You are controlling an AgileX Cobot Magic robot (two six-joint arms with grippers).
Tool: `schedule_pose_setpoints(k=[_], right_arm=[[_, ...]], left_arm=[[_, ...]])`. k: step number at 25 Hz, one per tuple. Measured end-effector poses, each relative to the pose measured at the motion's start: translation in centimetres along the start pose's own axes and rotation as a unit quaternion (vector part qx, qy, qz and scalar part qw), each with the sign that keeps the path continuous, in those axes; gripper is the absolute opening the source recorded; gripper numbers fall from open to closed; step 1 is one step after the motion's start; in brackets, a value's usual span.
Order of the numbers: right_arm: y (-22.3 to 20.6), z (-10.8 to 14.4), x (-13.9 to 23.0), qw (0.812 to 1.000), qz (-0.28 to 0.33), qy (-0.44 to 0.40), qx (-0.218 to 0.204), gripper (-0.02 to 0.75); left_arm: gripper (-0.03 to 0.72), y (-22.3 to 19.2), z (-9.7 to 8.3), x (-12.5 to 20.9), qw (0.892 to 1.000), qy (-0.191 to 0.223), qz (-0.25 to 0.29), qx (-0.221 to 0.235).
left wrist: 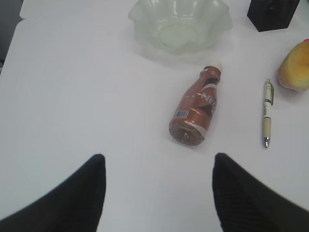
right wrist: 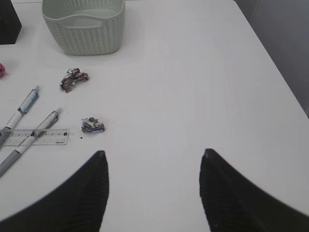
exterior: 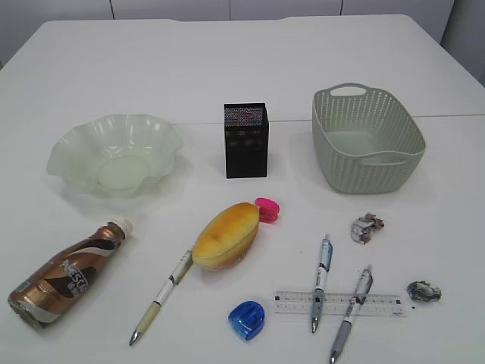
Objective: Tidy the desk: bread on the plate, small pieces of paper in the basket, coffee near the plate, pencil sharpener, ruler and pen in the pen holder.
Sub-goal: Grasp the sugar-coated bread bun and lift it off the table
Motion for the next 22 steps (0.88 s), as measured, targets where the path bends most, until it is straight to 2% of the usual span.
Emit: schedule_pose_setpoints(k=[22], right_arm=[[0.00,0.00,0.00,1.000,0.000,0.000,0.000,0.467]], left_arm=[[0.497,0.00,-0.02,0.00,1.000,-0.001,0.000,0.001]])
Point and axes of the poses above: a point on each arm's last joint axis where the gripper is mounted, y pointing back along that axis away from the gripper, z along the wrist's bending axis when the last joint is at zero, x = y × z, the point moved 10 cm from there along -y, pointing out along that axis toward the gripper, and after that the axes turned 8 degrees about y, right-handed, at the moved point
